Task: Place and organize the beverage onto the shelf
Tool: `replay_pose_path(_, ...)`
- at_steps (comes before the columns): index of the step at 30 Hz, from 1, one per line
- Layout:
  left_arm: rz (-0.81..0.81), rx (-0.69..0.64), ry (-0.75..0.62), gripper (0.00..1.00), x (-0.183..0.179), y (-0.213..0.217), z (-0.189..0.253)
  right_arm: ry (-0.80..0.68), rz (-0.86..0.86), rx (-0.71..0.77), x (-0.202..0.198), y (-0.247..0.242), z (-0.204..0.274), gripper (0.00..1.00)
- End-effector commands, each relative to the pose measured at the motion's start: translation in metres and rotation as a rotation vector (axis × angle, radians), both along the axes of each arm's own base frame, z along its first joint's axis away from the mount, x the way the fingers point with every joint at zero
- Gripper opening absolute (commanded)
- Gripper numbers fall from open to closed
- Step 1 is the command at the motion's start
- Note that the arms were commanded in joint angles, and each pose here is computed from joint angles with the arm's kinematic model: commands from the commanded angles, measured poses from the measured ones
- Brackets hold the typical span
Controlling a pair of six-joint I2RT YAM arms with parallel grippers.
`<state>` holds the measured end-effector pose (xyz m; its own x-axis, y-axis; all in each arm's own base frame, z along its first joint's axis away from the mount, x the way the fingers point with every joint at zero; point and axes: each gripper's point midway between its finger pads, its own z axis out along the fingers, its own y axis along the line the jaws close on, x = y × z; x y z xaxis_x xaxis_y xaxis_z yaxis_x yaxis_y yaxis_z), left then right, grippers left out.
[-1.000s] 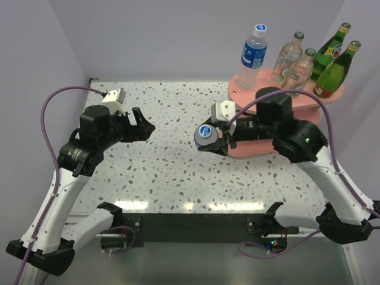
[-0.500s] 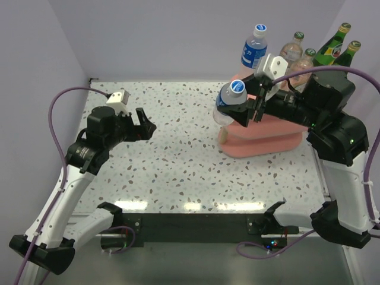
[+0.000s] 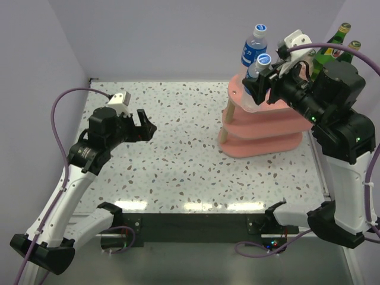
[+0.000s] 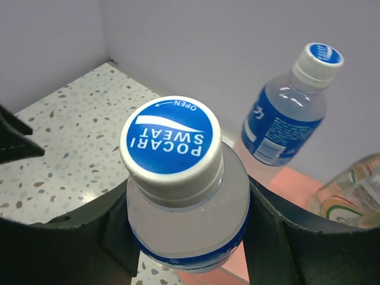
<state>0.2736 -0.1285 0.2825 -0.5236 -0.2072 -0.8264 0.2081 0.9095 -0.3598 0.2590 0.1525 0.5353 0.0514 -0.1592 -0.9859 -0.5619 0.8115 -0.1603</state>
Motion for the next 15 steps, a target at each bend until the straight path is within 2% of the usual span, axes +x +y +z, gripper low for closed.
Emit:
replay_pose_path(1, 0.008, 0.004, -0.064, 0.95, 0.006, 0.003, 0.011, -0.168, -0.180, 0.178, 0.005, -0.033, 0.068, 0.00)
replay_pose_path(15, 0.013, 0.014, -0.054, 0.95, 0.007, 0.004, 0.004, -0.082, -0.291, 0.302, 0.030, -0.045, 0.061, 0.00)
